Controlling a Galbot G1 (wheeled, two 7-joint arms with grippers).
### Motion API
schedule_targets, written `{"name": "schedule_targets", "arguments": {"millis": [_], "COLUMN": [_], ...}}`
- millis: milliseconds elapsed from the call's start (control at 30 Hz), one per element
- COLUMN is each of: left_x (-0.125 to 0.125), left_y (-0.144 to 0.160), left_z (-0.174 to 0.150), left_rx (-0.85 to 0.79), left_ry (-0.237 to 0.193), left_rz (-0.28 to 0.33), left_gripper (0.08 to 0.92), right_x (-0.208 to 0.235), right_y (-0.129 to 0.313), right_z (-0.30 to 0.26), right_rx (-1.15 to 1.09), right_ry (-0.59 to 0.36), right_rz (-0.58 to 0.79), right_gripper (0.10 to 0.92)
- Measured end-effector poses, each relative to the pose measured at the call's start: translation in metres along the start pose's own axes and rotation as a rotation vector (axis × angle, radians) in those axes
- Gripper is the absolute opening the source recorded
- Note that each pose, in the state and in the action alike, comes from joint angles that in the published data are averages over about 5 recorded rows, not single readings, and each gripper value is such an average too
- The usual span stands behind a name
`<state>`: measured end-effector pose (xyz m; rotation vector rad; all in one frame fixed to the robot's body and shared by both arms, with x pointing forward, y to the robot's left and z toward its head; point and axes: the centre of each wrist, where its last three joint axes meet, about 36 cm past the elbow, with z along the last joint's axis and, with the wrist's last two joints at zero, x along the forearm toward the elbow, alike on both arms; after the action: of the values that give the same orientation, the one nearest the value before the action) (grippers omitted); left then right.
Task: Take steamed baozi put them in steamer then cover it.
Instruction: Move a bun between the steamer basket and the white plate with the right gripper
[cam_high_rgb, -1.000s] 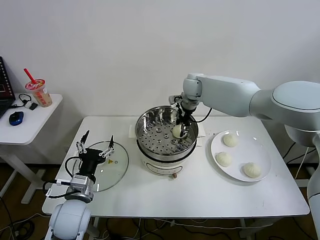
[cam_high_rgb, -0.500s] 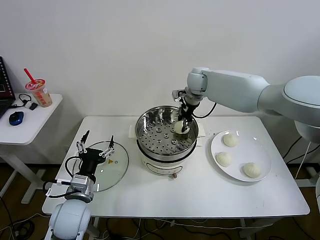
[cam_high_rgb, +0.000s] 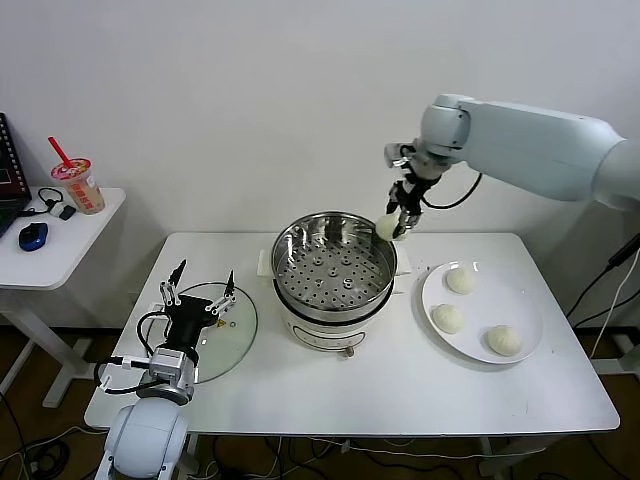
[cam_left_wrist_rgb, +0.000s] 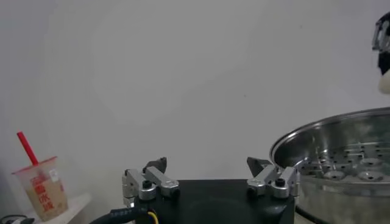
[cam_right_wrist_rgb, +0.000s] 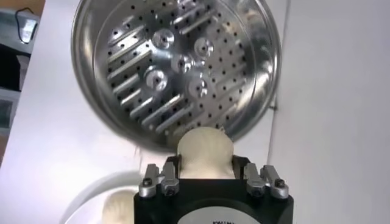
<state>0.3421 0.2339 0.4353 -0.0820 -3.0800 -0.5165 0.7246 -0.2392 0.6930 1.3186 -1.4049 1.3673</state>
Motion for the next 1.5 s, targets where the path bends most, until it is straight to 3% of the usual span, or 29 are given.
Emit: {"name": "schedule_targets", "arguments": {"millis": [333, 833, 1133, 1500], "left_x": [0.002, 0.005, 0.007, 0.01], "left_y": [-0.006, -0.014, -0.013, -0.013], "left_z": [0.0, 0.004, 0.007, 0.009], "left_rx": [-0.01, -0.018, -0.027, -0.034], "left_ry": [0.006, 0.03, 0.044, 0.052], "left_rz": [0.012, 0.017, 0.013, 0.013], "left_gripper": [0.823, 0.823, 0.823, 0.823], "right_x": [0.002, -0.054, -0.083, -0.122], "right_y": [0.036, 0.102, 0.117, 0.125], "right_z": [0.099, 0.24, 0.284, 0.297], "right_rx": [-0.113, -0.297, -0.366, -0.403], "right_ry": [0.032, 0.147, 0.204, 0.215], "right_rz": [0.024, 0.02, 0.013, -0.011], "right_gripper": [0.57, 0.574, 0.585, 0.585]}}
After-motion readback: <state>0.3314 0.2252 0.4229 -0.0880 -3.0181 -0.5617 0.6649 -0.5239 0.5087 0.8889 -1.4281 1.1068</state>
